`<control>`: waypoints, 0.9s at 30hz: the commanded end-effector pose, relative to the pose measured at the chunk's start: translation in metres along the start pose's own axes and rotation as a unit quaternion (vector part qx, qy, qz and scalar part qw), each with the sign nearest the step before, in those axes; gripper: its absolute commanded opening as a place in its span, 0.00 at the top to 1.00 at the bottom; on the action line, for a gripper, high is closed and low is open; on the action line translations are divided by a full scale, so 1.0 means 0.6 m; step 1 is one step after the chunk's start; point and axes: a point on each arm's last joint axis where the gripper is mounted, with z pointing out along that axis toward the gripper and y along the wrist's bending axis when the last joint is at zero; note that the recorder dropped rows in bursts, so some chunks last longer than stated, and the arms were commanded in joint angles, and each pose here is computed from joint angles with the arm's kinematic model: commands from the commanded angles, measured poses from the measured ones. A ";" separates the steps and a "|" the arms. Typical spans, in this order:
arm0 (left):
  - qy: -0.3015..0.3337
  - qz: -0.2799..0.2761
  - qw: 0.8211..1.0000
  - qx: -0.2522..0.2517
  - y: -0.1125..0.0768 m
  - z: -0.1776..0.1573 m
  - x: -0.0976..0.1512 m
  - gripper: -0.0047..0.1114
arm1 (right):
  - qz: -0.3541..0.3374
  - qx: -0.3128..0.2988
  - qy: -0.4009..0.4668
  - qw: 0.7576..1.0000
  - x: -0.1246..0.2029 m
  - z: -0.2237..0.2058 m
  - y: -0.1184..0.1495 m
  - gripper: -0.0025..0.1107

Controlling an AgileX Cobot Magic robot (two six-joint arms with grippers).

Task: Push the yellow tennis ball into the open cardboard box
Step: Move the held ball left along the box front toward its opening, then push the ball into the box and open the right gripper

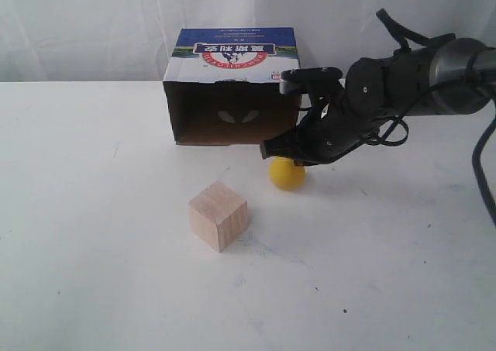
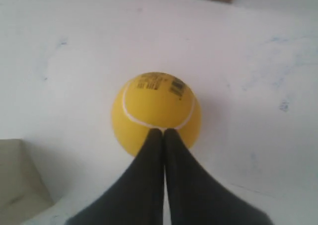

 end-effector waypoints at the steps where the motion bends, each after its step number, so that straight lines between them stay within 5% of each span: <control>1: -0.001 -0.007 1.000 0.007 -0.002 0.000 0.001 0.96 | -0.005 -0.033 0.006 0.999 0.003 -0.008 0.032 0.98; 8: -0.001 -0.007 1.000 0.007 -0.002 0.000 0.001 0.96 | -0.033 -0.056 0.051 0.997 0.030 0.010 0.082 0.98; 16: -0.001 -0.007 1.000 0.007 -0.002 0.000 0.001 0.96 | -0.017 -0.028 -0.028 0.999 -0.013 0.103 0.048 0.98; 27: -0.001 -0.007 1.000 0.007 -0.002 0.000 0.001 0.96 | -0.049 -0.042 -0.049 0.997 -0.057 0.031 0.061 0.98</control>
